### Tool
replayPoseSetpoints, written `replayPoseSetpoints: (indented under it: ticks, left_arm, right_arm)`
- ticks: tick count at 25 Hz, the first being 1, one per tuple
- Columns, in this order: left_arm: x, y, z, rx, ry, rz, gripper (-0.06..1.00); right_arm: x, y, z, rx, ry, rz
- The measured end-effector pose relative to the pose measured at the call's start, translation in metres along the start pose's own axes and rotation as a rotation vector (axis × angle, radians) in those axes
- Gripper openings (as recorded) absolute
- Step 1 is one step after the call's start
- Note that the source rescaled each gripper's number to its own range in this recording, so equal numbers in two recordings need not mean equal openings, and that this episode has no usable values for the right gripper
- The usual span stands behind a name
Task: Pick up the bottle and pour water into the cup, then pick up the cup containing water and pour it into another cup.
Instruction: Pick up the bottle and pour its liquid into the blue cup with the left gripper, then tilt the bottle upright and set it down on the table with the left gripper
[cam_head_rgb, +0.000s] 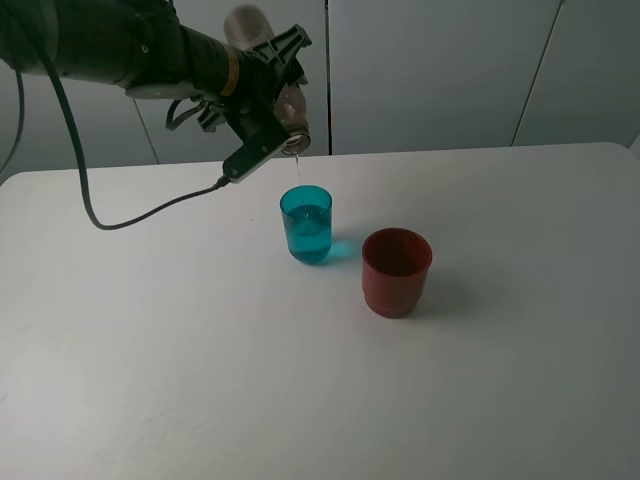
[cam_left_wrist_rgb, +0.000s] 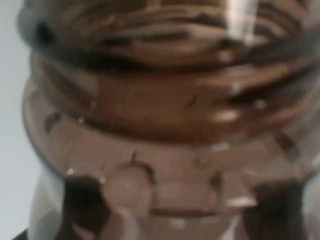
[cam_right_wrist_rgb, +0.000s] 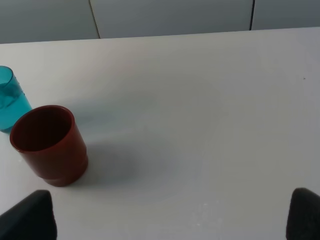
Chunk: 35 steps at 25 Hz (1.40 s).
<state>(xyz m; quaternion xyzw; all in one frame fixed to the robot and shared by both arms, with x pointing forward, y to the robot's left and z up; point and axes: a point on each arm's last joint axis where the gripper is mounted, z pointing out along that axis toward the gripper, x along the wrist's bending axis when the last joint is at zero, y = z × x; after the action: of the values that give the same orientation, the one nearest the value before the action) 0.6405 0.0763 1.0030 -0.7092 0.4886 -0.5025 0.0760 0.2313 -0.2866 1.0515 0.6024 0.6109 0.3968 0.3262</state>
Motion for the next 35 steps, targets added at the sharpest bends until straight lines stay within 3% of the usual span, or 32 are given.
replayPoseSetpoints:
  ticks: [16, 23, 35]
  left_arm:
    - [-0.009, 0.013, 0.001, -0.054, -0.002, -0.183, 0.0]
    - [-0.013, 0.019, 0.001, -0.08, -0.011, -0.538, 0.0]
    - [-0.025, 0.003, 0.002, -0.061, -0.032, -1.436, 0.0]
  right_arm:
    - [0.0, 0.0, 0.0, 0.0, 0.0, 0.0]
    - [0.0, 0.0, 0.0, 0.0, 0.0, 0.0]
    - [0.0, 0.0, 0.0, 0.0, 0.0, 0.0]
